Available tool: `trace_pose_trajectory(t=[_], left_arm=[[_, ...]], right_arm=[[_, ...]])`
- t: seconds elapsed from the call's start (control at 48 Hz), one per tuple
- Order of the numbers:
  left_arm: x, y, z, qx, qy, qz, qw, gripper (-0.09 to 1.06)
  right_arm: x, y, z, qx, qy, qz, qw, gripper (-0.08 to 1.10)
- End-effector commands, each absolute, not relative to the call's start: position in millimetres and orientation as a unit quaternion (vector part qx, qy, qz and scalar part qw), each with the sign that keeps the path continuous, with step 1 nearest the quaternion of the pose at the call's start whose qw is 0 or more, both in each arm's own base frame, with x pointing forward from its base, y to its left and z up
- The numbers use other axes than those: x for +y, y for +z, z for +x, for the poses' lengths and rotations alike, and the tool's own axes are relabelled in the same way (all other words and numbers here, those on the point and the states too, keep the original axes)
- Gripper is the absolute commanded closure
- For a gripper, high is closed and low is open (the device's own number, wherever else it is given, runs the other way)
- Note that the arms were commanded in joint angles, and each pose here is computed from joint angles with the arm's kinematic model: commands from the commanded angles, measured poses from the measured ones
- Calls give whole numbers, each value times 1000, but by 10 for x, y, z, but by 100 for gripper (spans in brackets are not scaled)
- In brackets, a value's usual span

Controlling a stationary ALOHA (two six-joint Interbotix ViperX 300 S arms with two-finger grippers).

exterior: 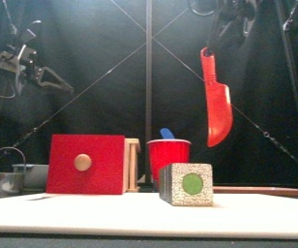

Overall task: Place sushi on board then cut the sushi with the knife then place the pieces on the plate
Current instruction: Grasp knife edge with left hand

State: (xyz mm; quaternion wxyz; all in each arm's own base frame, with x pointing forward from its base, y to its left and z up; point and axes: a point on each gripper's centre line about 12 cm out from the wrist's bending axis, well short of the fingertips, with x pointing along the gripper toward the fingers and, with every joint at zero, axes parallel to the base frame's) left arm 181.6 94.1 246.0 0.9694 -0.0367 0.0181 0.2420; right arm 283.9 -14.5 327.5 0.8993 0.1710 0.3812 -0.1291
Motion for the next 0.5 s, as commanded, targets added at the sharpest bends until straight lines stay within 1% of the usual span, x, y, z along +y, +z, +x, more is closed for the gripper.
trace_pose_trajectory(t=[0.021, 0.125, 0.229, 0.312, 0.354, 0.5], left_arm=[[959, 2581, 1851, 2, 242, -34, 970, 87], [956, 2575, 1851, 3, 241, -35, 970, 87], [956, 2575, 1850, 3, 241, -35, 970, 87], [944, 2579, 1858, 3, 238, -33, 971, 87], [917, 2593, 1882, 2, 230, -31, 973, 87], [758, 2580, 2051, 17, 179, -14, 984, 86]], right_arm=[[-144, 3360, 2824, 356, -123, 174, 910, 46], [-152, 3340, 2824, 356, -123, 177, 909, 49], [-160, 3347, 2830, 352, -124, 179, 910, 57], [-154, 3368, 2850, 342, -119, 181, 915, 59], [-153, 3386, 2870, 330, -116, 181, 919, 59], [-209, 3483, 2958, 288, -113, 176, 935, 59]])
